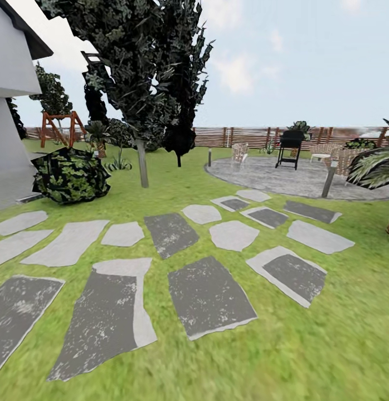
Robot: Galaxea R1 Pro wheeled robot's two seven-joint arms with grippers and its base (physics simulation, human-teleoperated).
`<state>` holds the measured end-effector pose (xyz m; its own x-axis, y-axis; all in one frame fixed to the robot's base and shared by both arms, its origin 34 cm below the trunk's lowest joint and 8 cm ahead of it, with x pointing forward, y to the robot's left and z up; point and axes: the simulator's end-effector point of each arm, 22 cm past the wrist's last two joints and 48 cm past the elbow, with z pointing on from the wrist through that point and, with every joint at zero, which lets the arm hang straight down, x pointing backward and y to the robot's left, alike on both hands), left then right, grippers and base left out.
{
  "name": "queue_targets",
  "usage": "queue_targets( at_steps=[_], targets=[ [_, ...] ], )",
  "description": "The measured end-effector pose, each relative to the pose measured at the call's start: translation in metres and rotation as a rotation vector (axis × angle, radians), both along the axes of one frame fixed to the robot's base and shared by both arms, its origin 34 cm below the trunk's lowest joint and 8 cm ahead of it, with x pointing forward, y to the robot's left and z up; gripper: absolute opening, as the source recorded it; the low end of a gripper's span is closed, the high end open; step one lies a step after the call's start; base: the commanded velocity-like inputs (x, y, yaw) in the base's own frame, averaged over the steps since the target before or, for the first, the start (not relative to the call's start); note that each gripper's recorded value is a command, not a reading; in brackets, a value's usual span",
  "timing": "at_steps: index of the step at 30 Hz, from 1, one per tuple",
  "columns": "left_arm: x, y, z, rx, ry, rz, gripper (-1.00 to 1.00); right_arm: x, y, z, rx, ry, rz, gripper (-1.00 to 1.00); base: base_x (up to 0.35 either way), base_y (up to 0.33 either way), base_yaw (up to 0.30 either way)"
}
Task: Take the three Easter eggs out of the wicker basket on the lawn in the garden, then place them on the lawn next to a single tree (choose any tree) so that all three eggs are next to the same tree and none are left in the basket.
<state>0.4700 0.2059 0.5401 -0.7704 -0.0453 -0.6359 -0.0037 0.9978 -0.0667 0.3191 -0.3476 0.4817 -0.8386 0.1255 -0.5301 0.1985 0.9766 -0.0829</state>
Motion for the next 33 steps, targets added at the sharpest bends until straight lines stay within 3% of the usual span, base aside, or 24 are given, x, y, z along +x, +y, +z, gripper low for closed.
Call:
queue_targets(
  at_steps=[22, 33],
  targets=[
    [-0.0008, -0.0002, -0.001, 0.0, 0.003, 0.0, 1.0, -0.0008, 0.0, -0.0005, 0.0, 0.003, 0.0, 1.0, 0.33, 0.0, 0.0],
    [-0.0028, 0.0002, -0.0046, 0.0, 0.004, 0.001, 1.0, -0.0067, 0.0, -0.0037, 0.0, 0.02, 0.0, 1.0, 0.045, 0.0, 0.0]
  ],
)
